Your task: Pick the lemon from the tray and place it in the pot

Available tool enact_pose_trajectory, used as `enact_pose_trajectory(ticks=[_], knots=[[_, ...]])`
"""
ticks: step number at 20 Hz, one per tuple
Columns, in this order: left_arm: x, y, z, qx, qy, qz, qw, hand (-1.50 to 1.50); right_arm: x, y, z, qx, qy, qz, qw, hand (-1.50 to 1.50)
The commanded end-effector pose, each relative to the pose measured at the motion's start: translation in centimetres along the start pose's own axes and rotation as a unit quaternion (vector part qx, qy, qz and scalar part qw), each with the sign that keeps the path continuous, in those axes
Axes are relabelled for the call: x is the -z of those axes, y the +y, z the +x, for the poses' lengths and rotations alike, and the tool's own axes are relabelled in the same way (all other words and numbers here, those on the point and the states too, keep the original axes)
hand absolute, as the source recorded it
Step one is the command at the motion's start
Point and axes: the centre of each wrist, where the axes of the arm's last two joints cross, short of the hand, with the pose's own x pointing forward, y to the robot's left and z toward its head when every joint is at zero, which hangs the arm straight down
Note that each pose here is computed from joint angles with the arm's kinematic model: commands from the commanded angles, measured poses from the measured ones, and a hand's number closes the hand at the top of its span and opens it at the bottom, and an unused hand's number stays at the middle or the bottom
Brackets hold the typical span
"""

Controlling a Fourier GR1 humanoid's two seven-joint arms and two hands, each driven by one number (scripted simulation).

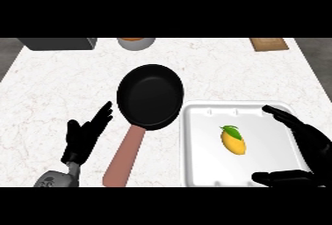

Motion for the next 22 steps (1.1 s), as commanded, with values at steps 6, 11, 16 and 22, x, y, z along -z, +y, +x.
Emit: enact_pose_trajectory(ticks=[6,11,16,22], knots=[[-0.2,-1.4,-0.1,0.003,-0.014,-0.018,0.9997,0.00,2.7,-1.9,6.0,-0.041,0.167,0.095,0.981,-1.50],[1.2,-0.1,-0.5,0.002,-0.006,-0.027,0.9996,0.00,5.2,-2.7,3.3,-0.009,0.233,0.111,0.966,-1.50],[0.3,0.1,-1.0,0.002,-0.003,-0.026,0.9997,0.00,5.9,0.2,0.6,-0.050,0.299,0.228,0.925,-1.50],[0.9,1.3,-1.4,0.008,-0.008,-0.014,0.9998,0.00,5.3,0.8,-3.0,-0.067,0.313,0.262,0.910,-1.50]])
